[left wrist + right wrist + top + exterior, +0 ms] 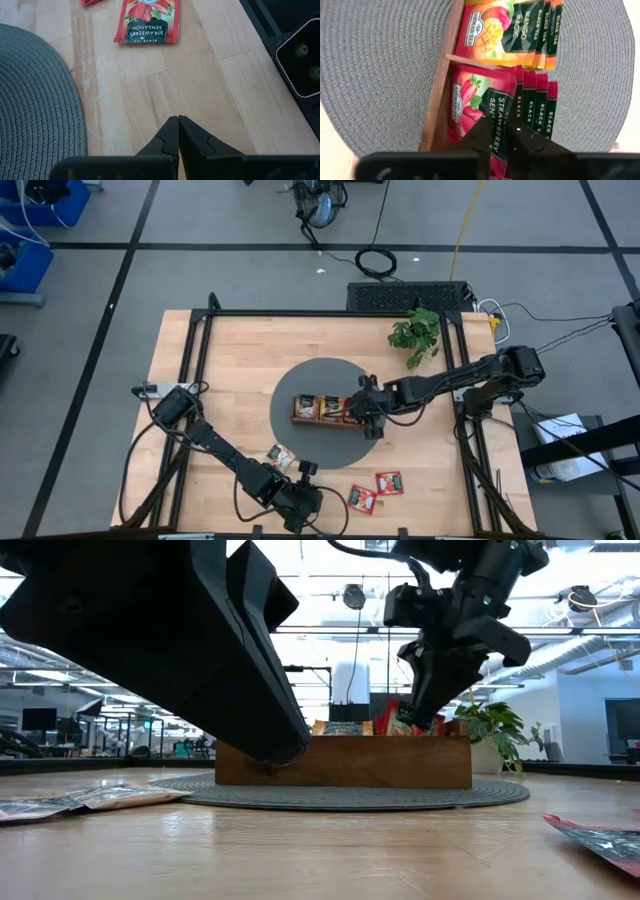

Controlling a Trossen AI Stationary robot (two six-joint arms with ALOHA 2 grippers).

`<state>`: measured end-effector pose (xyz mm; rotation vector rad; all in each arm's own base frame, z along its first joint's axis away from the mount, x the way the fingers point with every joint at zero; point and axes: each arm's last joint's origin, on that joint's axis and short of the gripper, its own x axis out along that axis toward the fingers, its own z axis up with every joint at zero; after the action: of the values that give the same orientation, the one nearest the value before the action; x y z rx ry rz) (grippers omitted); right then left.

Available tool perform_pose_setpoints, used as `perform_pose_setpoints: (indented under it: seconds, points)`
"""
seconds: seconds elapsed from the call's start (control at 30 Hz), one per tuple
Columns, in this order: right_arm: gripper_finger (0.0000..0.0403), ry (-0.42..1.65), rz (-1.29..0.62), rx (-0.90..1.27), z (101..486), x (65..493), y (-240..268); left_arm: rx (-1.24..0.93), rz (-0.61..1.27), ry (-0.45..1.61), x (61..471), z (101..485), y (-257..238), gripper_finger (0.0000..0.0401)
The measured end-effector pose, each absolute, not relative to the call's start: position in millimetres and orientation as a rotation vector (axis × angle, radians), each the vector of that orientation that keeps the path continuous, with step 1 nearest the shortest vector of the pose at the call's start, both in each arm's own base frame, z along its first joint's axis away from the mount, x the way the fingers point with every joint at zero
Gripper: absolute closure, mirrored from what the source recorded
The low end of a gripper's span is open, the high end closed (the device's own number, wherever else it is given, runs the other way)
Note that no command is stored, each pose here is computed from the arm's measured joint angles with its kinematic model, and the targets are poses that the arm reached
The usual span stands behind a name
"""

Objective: Pick & Place Tea
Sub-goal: Put the red tea bag into the right section of the wooden organizer

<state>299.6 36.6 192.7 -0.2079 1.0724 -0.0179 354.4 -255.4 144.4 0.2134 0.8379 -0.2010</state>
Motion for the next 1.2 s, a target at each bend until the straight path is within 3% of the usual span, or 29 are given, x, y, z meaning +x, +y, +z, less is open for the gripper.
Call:
perform_pose_setpoints:
  seconds: [0.1, 0.5, 1.03, 1.2]
  points:
    - [0.0397, 1.064, -0.01, -0.216, 193, 300, 37, 0.213, -0.201, 0.838, 354, 144, -255, 0.0391]
    - [0.0402, 1.125, 0.02, -0.267, 223, 305, 38, 0.22, -0.205, 0.834, 355, 145, -256, 0.0391]
    - [0.0402, 1.281, 0.097, -0.347, 186, 325, 41, 0.226, -0.209, 0.828, 355, 145, -256, 0.0391]
    - [0.0377, 1.251, 0.075, -0.315, 190, 326, 41, 0.23, -0.212, 0.832, 354, 145, -257, 0.0391]
